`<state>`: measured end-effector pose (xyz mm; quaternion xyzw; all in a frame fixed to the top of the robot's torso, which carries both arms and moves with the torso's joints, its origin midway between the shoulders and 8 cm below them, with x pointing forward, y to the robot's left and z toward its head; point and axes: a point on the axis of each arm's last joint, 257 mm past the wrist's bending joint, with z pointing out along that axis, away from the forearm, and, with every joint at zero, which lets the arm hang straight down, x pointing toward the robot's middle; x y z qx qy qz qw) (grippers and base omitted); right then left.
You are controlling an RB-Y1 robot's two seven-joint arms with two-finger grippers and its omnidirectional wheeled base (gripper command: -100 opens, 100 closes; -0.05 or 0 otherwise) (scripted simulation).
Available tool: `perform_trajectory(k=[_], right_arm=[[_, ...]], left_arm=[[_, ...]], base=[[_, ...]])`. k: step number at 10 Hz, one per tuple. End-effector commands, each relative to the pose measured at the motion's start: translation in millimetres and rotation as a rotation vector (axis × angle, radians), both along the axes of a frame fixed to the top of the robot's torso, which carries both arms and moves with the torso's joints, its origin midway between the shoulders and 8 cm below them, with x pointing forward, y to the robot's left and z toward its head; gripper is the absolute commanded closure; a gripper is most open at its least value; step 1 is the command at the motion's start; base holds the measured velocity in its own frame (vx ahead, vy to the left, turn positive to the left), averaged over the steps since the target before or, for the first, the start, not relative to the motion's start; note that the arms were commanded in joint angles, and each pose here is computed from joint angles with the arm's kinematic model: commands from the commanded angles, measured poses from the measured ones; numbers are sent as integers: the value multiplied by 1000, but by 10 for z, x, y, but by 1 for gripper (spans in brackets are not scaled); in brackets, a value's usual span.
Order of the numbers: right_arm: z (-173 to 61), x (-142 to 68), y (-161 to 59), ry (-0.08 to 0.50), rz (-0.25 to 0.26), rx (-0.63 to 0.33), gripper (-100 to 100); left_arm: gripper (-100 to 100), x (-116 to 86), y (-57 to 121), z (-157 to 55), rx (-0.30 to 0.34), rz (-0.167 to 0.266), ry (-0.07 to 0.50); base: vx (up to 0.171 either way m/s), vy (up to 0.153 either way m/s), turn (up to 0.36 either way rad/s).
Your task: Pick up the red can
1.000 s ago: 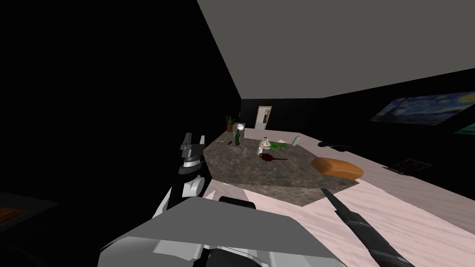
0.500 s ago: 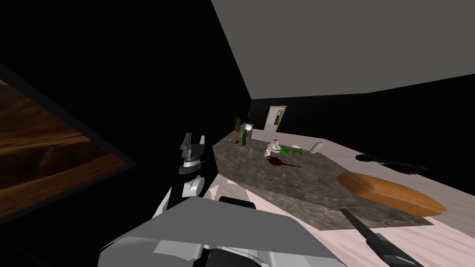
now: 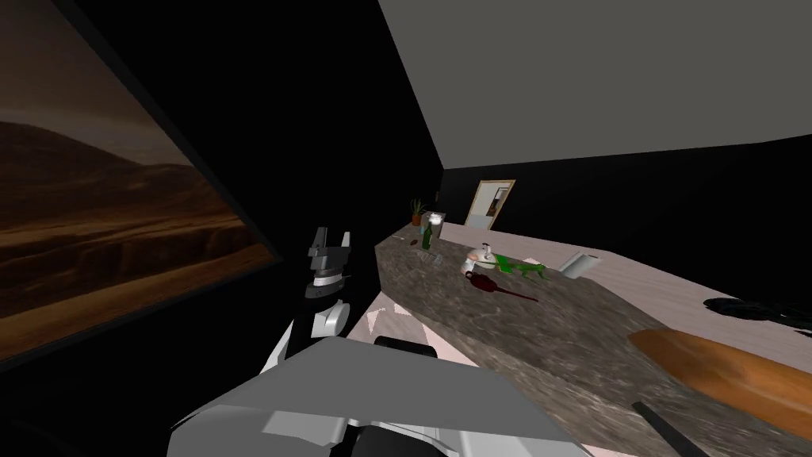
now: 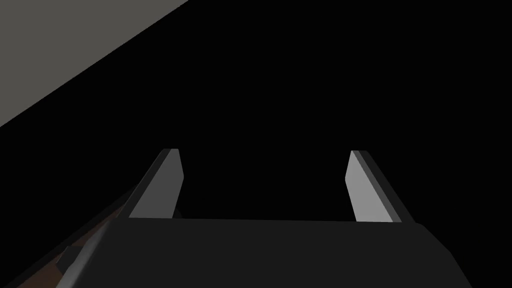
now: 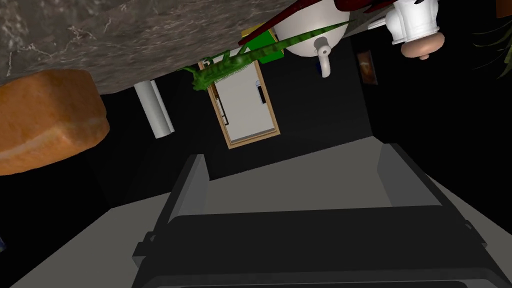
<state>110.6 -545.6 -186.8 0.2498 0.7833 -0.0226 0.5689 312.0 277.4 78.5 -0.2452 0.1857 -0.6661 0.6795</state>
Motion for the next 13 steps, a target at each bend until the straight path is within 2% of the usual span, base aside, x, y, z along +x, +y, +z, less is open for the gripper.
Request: perform_trajectory(k=[1,2,3,4,6,7,8,9,10,11,12,13], right_arm=[[-31,-208,-100,65,-11,-28,-100],[-9,-342,-235,132,-6,-82,-100],[-26,-438,-241,157,-14,-82,-100],[8,-542,-364,218,-4,-133,-100],[-8,-667,-370,250,-13,-132,-100],[27,-813,-482,324,-3,-178,-100],[23,-874,-483,339,-7,-177,-100],[63,-976,-583,403,9,-220,-100],[61,-1065,-584,426,4,-218,-100],[99,-1169,-671,490,22,-256,-100],[101,-1238,-671,508,18,-254,-100],[136,-1327,-749,569,39,-287,-100]], left_arm=[[0,0,0,0,0,0,0],[0,0,0,0,0,0,0],[0,0,0,0,0,0,0],[0,0,0,0,0,0,0],[0,0,0,0,0,0,0],[0,0,1,-1,0,0,0],[0,0,0,0,0,0,0],[0,0,1,-1,0,0,0],[0,0,0,0,0,0,0],[0,0,1,-1,0,0,0],[0,0,0,0,0,0,0],[0,0,1,-1,0,0,0]], base=[[-54,-29,371],[-55,-24,389],[-46,-28,327],[-59,-37,354],[-41,-20,240],[-41,-14,338],[-41,-18,360],[-55,-18,420],[-53,-29,256],[-66,-24,335],[-52,-21,348],[-45,-27,397]])
